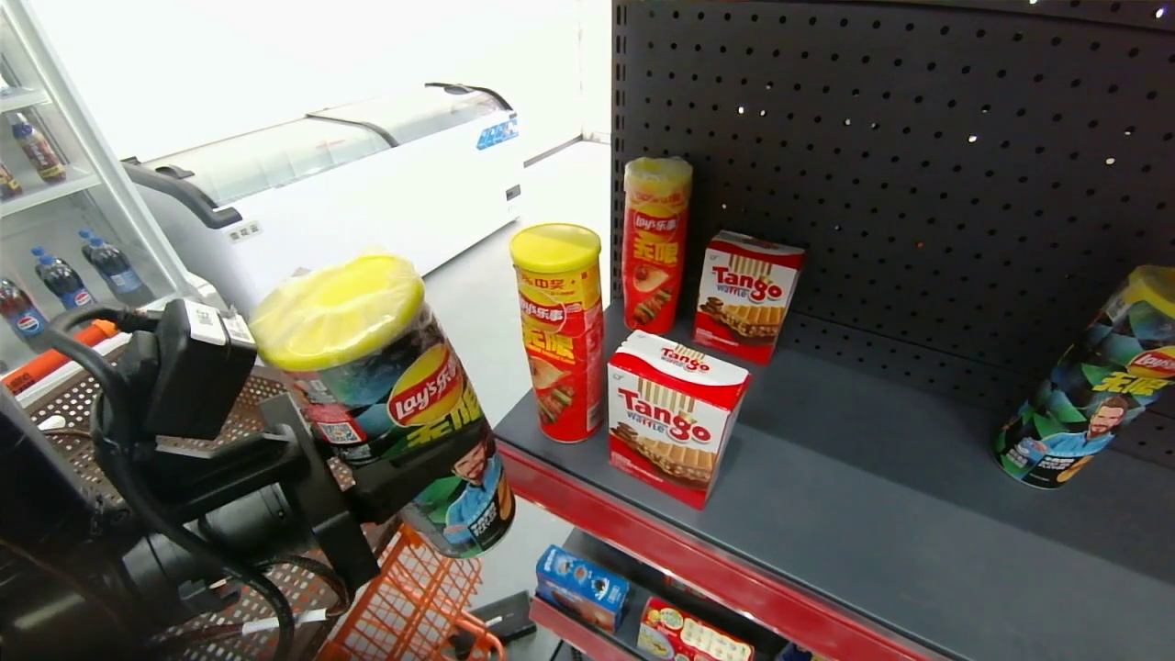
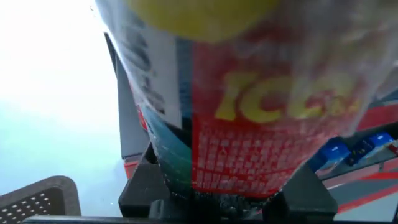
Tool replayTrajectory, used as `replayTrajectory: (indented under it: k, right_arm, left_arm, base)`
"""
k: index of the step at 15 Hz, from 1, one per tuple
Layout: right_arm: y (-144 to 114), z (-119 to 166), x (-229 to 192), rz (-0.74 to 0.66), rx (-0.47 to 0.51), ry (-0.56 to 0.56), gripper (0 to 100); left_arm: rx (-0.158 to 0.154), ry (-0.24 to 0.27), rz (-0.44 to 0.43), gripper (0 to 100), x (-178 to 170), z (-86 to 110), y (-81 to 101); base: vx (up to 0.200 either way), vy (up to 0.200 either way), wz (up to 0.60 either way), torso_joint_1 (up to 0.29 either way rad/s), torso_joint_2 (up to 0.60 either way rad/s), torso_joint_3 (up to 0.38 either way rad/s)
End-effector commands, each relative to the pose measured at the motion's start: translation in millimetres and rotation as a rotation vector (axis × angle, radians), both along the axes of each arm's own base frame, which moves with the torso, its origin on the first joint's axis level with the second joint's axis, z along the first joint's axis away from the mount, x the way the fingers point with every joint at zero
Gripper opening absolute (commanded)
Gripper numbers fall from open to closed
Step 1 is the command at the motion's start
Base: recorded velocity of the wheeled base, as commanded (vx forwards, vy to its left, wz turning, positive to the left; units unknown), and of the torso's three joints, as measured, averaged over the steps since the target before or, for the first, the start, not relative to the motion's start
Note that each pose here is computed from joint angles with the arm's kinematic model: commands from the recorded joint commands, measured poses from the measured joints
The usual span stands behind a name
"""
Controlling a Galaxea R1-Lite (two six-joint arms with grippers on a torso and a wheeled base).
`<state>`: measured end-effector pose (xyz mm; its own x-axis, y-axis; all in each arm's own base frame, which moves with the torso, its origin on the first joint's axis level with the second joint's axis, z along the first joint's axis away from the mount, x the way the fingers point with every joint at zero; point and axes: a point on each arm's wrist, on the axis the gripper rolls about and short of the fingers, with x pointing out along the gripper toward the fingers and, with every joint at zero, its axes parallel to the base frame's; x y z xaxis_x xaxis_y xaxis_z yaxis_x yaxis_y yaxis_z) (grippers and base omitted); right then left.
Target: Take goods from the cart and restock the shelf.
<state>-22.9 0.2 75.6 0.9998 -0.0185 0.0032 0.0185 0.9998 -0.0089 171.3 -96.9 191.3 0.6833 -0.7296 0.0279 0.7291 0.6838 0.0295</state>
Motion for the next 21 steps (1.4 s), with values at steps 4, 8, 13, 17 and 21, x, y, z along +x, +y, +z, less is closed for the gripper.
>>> replayTrajectory:
  k: [4,8,13,17,21]
  right_arm:
    - [0,0,0,0.0,0.0,0.0,100]
    - [0,0,0,0.0,-0.002,0.002,100]
    - [0,0,0,0.002,0.0,0.0,100]
    - [0,0,0,0.002,0.0,0.0,100]
    - [0,0,0,0.002,0.0,0.002,100]
  left_arm:
    - [0.028,0.053,-0.069,0,3,0.2,-4.4]
    - [0.04,0.068,-0.153,0,-6,13.6,-11.4]
    - [0.04,0.063,-0.305,0,-18,14.9,-23.2]
    - [0.041,0.066,-0.337,0,-19,14.0,-23.5]
    - [0.043,0.067,-0.335,0,-19,13.2,-23.1]
  base:
    - [0.0,0.0,0.0,0.0,0.0,0.0]
    - [0.0,0.0,0.0,0.0,0.0,0.0]
    - [0.0,0.0,0.0,0.0,0.0,0.0]
    - [0.0,0.0,0.0,0.0,0.0,0.0]
    - [0.0,0.0,-0.15,0.002,0.0,-0.001]
